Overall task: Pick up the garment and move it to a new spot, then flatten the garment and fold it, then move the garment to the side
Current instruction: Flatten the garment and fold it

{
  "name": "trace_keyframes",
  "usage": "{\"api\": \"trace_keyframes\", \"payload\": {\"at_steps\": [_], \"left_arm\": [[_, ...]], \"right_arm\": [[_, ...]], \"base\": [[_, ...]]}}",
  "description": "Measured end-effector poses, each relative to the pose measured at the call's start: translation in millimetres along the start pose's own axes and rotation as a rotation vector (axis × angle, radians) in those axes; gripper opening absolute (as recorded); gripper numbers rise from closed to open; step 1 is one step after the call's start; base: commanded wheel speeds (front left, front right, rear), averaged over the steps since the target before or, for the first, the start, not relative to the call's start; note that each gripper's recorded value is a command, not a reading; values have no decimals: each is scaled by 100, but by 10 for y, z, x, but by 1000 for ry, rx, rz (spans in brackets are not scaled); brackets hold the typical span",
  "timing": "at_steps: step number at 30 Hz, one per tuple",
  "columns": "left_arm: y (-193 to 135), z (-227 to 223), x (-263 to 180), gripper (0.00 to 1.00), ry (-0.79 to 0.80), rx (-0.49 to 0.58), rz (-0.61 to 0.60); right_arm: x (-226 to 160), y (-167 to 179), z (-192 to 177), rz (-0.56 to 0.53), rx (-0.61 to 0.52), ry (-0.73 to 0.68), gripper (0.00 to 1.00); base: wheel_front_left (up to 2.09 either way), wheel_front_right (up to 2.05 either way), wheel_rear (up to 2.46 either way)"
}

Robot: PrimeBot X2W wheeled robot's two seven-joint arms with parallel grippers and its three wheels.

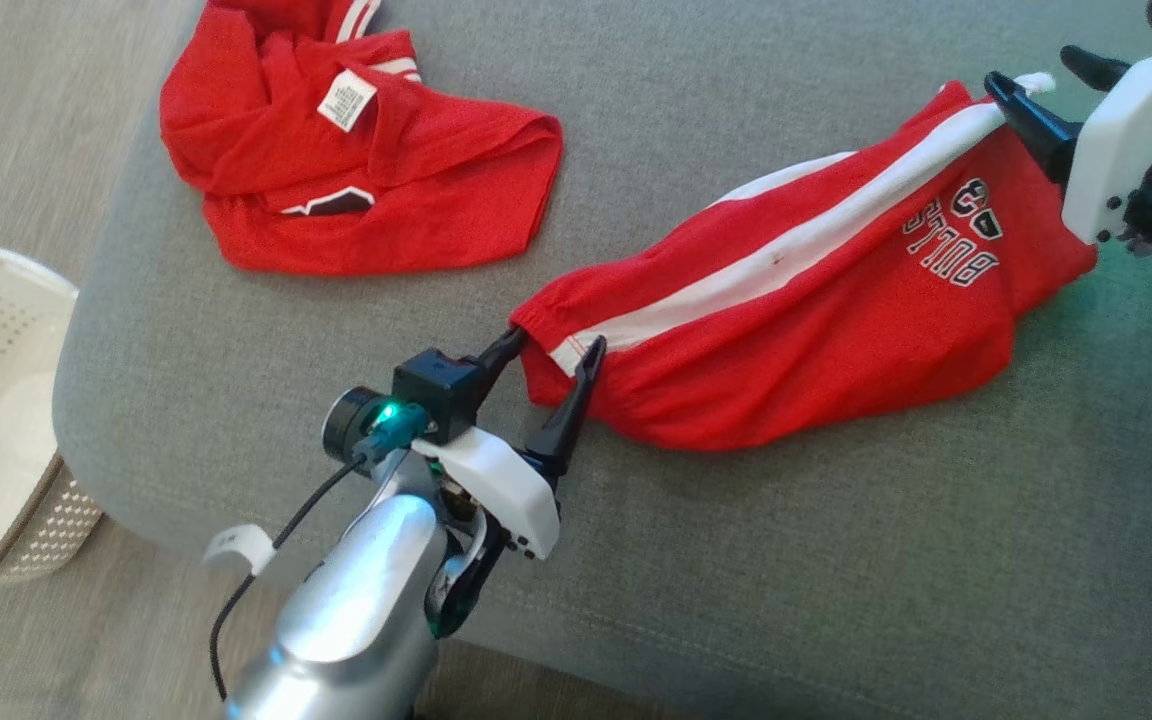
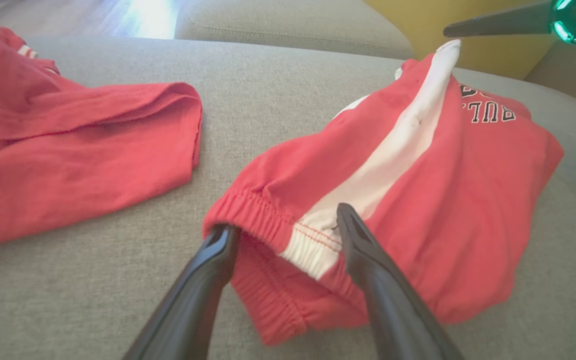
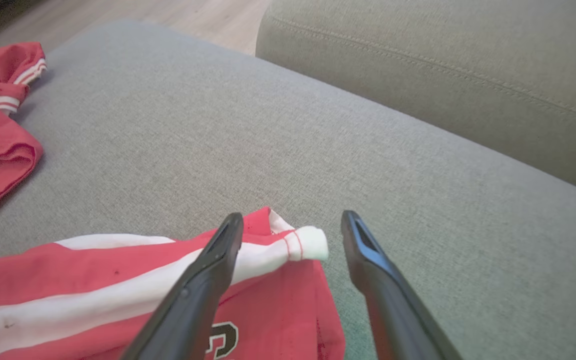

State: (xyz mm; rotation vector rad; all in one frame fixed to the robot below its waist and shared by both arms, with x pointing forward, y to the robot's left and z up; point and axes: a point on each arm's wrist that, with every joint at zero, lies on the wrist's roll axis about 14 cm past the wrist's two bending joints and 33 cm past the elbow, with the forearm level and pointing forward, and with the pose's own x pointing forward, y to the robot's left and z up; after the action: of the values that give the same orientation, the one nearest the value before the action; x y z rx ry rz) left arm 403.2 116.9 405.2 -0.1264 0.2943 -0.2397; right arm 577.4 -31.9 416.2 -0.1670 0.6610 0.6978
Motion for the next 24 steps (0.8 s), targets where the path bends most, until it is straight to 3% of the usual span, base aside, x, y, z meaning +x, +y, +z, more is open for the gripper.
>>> {"api": "trace_keyframes", "payload": {"at_steps": [9,24], "left_arm": [[69,420,-91,100,-133,-2,79],[66,867,-458,100,-317,-34,144]], "right_arm": [[-397,-21,325,-51,-1,-196,100],[-1252,-3,416,-139,45,-505,100]], "base": [[0,0,0],[0,0,0]]}}
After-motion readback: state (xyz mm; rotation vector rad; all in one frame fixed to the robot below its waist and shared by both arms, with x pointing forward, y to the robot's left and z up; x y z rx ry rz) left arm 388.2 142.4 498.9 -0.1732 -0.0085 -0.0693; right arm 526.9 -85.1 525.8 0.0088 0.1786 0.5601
